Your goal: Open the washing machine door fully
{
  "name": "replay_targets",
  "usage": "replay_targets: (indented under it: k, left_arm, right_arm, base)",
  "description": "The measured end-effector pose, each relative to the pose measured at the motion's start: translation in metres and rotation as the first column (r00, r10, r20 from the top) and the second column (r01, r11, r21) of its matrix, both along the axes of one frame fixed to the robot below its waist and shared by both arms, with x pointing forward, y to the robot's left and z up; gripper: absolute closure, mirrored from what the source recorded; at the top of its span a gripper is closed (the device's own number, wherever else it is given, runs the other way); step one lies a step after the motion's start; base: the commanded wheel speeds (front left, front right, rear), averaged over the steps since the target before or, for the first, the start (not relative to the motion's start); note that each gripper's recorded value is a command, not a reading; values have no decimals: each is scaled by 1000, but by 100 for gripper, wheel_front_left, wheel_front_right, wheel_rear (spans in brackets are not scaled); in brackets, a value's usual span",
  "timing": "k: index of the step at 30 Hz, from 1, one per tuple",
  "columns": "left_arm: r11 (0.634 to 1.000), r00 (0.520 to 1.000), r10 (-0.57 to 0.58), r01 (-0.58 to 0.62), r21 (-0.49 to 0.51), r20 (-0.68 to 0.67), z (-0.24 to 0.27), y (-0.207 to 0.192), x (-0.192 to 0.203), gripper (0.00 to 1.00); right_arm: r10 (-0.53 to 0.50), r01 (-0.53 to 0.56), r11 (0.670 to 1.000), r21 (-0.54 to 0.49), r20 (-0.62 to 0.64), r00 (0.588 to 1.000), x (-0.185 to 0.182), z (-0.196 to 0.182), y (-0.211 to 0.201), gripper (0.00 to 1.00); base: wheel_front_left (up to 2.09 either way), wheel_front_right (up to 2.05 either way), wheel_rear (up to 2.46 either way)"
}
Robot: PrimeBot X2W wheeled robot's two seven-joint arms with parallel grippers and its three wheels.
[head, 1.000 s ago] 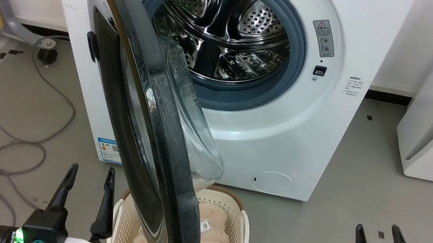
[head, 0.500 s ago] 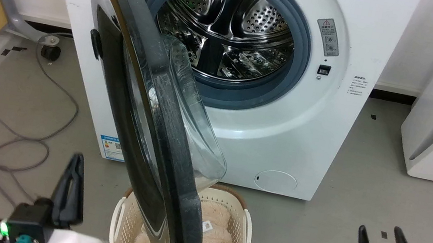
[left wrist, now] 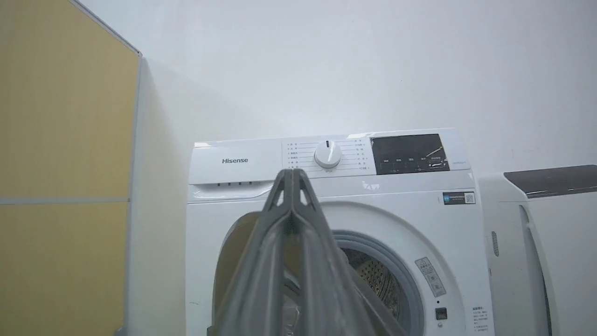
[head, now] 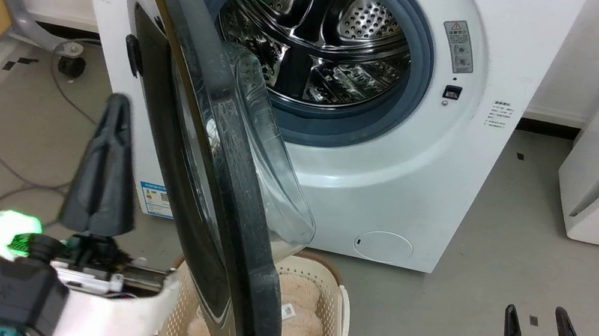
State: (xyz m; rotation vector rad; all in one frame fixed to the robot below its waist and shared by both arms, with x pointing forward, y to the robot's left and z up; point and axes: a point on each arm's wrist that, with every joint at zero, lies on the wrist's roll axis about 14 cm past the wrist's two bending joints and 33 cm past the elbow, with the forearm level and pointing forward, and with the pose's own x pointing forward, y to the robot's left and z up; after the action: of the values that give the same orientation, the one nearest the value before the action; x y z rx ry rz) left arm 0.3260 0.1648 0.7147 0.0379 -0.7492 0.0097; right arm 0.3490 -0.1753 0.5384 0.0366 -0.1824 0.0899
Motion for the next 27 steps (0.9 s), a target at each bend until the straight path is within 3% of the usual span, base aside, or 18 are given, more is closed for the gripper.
replay_targets:
  k: [14, 27]
  left_arm:
    - [945, 944, -323, 319, 66, 71, 20, -91, -24, 100]
    - [834, 829, -538, 549, 42, -151, -45, -162, -37, 100]
  right_arm:
    - [-2, 2, 1000, 1, 0, 1000, -2, 0, 0, 0]
    - [4, -4, 1000, 2, -5, 1000, -1, -2, 1, 0]
  base:
    - [0, 0, 0]
    - [0, 0, 0]
